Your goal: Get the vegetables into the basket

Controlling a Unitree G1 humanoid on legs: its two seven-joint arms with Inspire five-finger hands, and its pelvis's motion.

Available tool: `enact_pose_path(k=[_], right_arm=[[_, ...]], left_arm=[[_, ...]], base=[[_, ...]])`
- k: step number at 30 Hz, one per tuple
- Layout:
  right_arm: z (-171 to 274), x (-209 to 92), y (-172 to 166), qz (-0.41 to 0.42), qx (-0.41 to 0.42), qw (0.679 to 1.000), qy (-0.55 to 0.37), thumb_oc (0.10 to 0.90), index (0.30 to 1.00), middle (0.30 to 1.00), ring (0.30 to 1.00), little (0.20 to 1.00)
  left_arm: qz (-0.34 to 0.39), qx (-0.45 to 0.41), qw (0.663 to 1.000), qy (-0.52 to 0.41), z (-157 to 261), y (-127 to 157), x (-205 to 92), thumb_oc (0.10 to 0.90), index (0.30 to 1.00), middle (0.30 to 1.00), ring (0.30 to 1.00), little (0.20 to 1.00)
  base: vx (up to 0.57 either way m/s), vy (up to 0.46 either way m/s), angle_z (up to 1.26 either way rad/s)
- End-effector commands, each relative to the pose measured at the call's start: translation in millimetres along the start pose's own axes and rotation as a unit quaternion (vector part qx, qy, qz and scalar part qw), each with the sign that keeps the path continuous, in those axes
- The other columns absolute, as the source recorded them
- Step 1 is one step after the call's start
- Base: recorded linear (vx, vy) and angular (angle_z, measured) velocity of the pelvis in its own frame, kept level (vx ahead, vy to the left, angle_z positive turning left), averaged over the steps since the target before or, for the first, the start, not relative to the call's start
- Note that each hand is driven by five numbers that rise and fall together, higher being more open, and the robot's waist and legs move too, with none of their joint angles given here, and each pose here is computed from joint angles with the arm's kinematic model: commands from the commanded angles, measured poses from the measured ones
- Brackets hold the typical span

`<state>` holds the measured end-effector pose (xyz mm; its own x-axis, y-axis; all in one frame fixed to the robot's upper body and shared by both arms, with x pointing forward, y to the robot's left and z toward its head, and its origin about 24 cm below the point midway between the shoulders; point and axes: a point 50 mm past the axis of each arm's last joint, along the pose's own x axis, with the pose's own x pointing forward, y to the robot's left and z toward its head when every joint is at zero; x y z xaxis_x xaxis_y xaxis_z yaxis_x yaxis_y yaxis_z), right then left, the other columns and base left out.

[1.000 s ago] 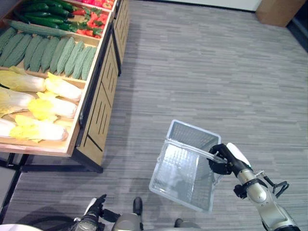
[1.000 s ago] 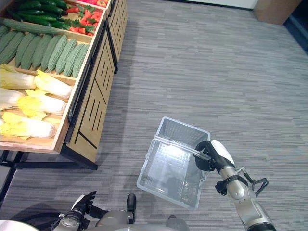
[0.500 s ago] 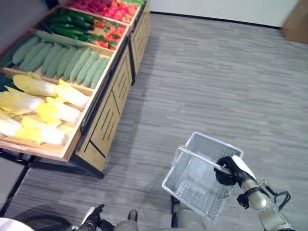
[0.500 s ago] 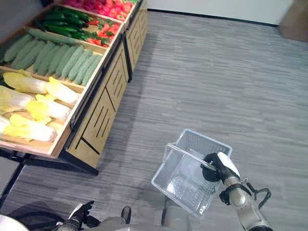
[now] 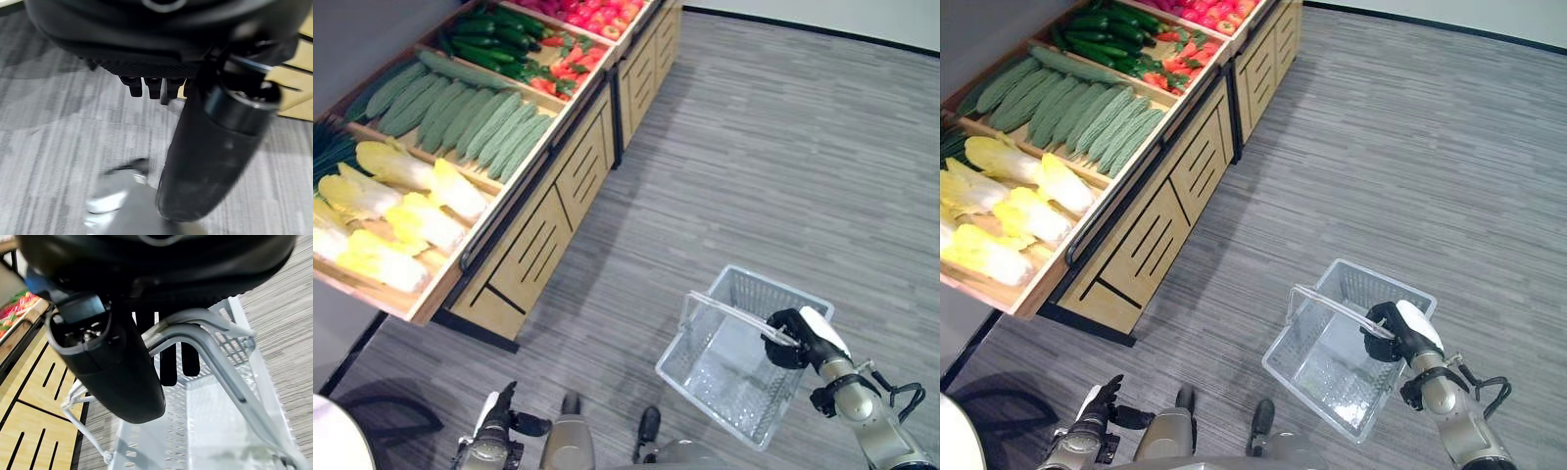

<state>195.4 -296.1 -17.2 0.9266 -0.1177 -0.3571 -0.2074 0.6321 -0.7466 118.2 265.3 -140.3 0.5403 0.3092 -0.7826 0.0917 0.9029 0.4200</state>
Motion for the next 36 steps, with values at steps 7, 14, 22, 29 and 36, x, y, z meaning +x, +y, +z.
enact_pose_path(k=[7, 14, 22, 29, 36], right_arm=[[48.2, 5.2, -46.7, -0.113, -0.007, 0.986, -0.124, 0.4, 0.3, 0.3, 0.3, 0.3], [61.6, 15.3, -39.7, -0.106, 0.003, 0.985, -0.139, 0.4, 0.3, 0.3, 0.3, 0.3], [71.9, 21.1, -35.3, -0.091, -0.001, 0.984, -0.156, 0.4, 0.3, 0.3, 0.3, 0.3], [73.8, 18.7, -39.0, -0.094, 0.001, 0.982, -0.165, 0.4, 0.3, 0.3, 0.3, 0.3], [69.3, 16.7, -42.5, -0.089, 0.009, 0.983, -0.161, 0.4, 0.3, 0.3, 0.3, 0.3]], left_arm=[[-0.016, 0.032, 0.999, 0.015, -8.6, -4.5, -1.6, 0.9, 1.0, 1.0, 1.0, 1.0], [0.003, 0.04, 0.999, -0.006, 4.1, 8.9, 2.6, 0.9, 1.0, 1.0, 1.0, 1.0], [0.013, 0.052, 0.998, -0.032, 18.0, 18.6, 5.5, 0.9, 1.0, 1.0, 1.0, 1.0], [0.009, 0.047, 0.999, -0.016, 12.6, 14.7, 5.6, 0.9, 1.0, 1.0, 1.0, 1.0], [0.0, 0.025, 1.0, 0.006, 0.6, 6.6, 2.4, 0.9, 1.0, 1.0, 1.0, 1.0]], base=[[0.28, 0.231, -0.4], [0.12, 0.184, -0.01], [0.14, 0.132, 0.06], [0.32, -0.14, 0.7], [0.19, -0.233, 0.69]])
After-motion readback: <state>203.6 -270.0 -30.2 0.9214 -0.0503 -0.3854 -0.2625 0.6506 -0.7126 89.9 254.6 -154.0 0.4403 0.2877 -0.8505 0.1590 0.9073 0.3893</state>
